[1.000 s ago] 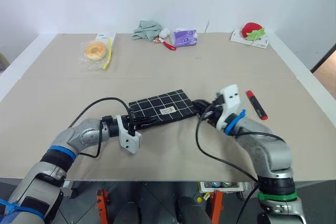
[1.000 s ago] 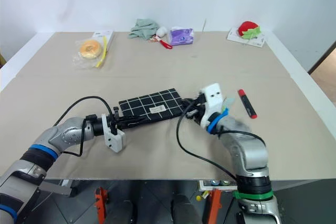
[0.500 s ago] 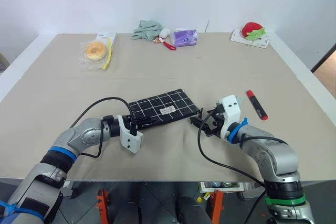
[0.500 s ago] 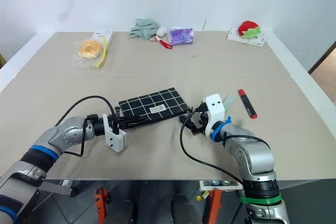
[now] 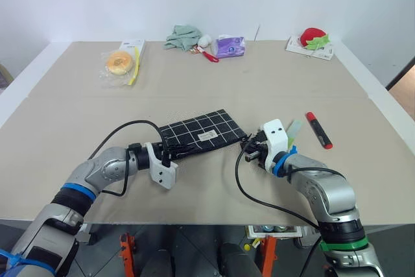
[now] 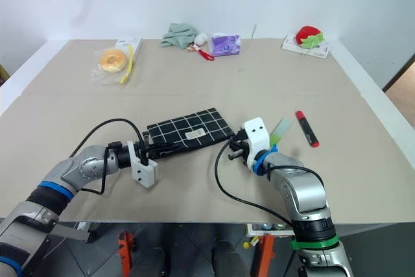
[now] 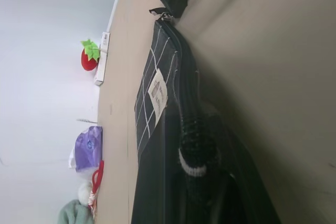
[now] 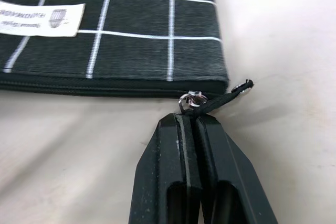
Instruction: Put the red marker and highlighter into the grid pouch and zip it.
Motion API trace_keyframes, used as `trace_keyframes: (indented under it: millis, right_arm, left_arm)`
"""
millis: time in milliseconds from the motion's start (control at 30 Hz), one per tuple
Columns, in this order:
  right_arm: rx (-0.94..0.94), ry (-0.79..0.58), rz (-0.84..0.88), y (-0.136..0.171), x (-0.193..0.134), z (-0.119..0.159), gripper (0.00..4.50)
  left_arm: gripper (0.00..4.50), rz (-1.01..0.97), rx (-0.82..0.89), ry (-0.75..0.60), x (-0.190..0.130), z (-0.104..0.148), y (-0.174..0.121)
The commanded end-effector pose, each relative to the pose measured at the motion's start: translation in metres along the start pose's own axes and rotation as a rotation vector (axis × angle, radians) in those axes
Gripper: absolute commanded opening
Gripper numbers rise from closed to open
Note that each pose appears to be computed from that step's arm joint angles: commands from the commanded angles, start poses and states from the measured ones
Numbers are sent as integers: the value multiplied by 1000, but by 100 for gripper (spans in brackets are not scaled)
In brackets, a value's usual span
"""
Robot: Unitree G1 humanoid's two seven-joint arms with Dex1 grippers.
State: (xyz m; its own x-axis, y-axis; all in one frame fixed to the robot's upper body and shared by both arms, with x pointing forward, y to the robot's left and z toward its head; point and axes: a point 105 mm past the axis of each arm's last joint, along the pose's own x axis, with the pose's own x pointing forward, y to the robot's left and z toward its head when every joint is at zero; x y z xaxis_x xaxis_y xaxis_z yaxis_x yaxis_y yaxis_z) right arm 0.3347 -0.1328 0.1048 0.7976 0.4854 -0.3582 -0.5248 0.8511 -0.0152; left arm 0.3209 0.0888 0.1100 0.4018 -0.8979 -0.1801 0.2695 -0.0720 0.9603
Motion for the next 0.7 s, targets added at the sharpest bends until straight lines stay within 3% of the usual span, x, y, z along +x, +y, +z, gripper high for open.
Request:
trace_keyframes:
  millis: [33, 333, 533, 700]
  right_arm:
    - [-31, -52, 141, 31, -2, 12, 8]
    - [-62, -70, 301, 66, -4, 16, 8]
    - [-82, -158, 489, 104, -14, 34, 8]
    - [-67, -178, 452, 92, -16, 33, 8]
  left_arm:
    - [0, -51, -35, -22, 8, 7, -20]
    - [0, -32, -44, -18, 9, 6, -16]
    - [0, -34, -48, -20, 9, 7, -18]
    - [0, -33, -52, -18, 9, 7, -19]
